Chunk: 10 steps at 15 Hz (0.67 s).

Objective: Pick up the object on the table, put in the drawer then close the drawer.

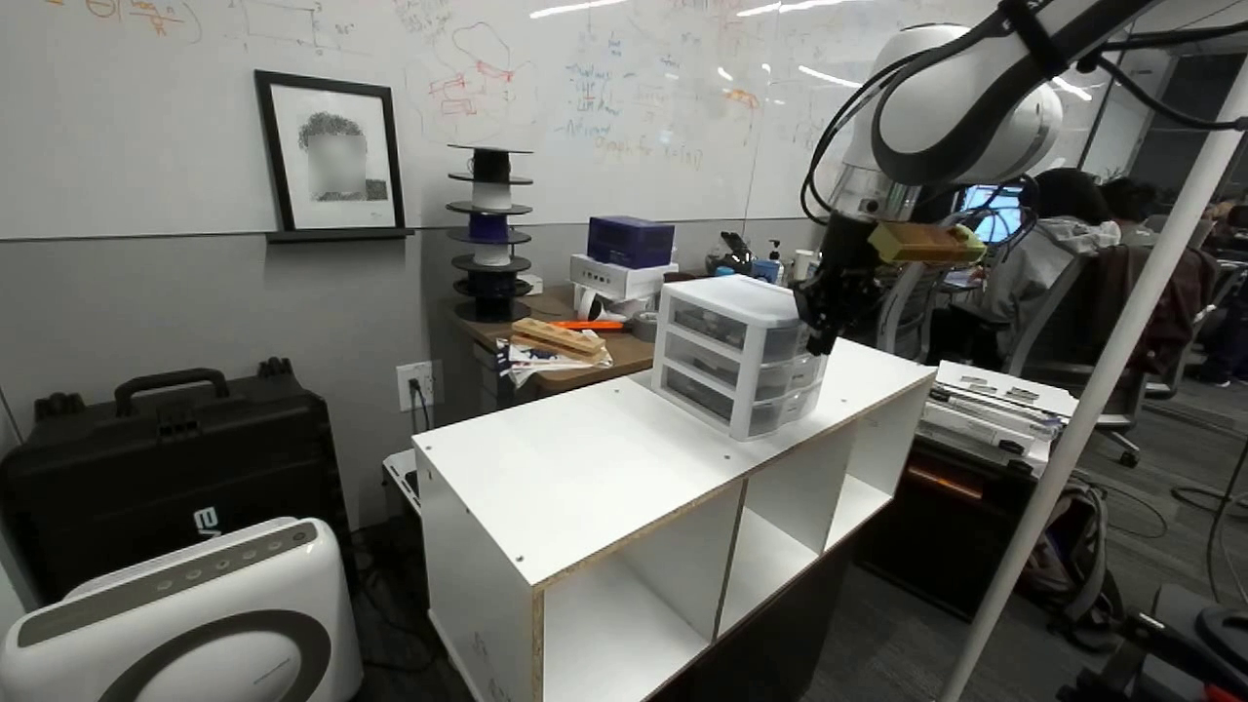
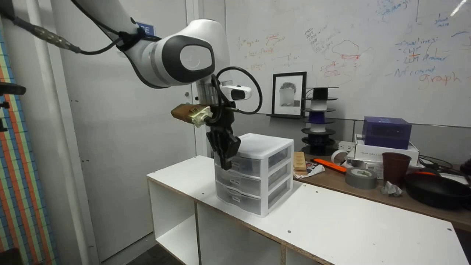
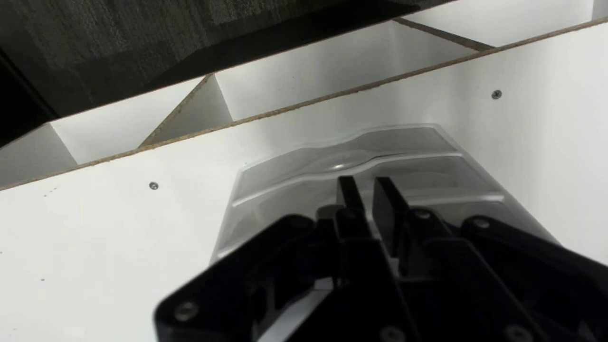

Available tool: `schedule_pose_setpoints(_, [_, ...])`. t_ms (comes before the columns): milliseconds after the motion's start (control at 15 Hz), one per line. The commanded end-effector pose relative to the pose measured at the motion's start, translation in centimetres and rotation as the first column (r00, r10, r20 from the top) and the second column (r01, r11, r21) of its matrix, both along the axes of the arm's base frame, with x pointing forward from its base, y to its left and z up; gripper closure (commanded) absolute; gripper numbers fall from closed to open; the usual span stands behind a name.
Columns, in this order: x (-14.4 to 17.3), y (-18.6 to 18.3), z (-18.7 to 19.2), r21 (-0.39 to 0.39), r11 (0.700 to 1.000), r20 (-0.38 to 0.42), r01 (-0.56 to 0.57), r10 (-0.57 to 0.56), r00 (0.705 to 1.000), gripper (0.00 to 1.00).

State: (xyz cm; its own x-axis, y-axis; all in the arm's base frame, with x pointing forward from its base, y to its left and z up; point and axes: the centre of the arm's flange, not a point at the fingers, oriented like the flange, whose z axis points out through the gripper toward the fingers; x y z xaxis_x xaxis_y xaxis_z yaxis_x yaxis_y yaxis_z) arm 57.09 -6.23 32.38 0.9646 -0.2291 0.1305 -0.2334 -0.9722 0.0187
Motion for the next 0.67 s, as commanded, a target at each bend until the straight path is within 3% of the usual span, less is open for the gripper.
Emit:
schedule_pose_setpoints(0, [-1.6,-0.3,1.0,-0.068,0.995,-0.097,-0.070,0.063,0.993,0.53])
schedule_pose_setpoints(267, [-6.2,-1.2,2.6,-0.103,0.985,-0.287,-0.139,0.104,0.952,0.21])
schedule_pose_setpoints(467, [-9.5,-0.9,5.0,-0.085,0.976,-0.301,-0.202,0.168,0.939,0.01])
schedule_pose_setpoints(600, [-11.2,-0.8,6.7,-0.062,0.968,-0.287,-0.243,0.216,0.933,0.00])
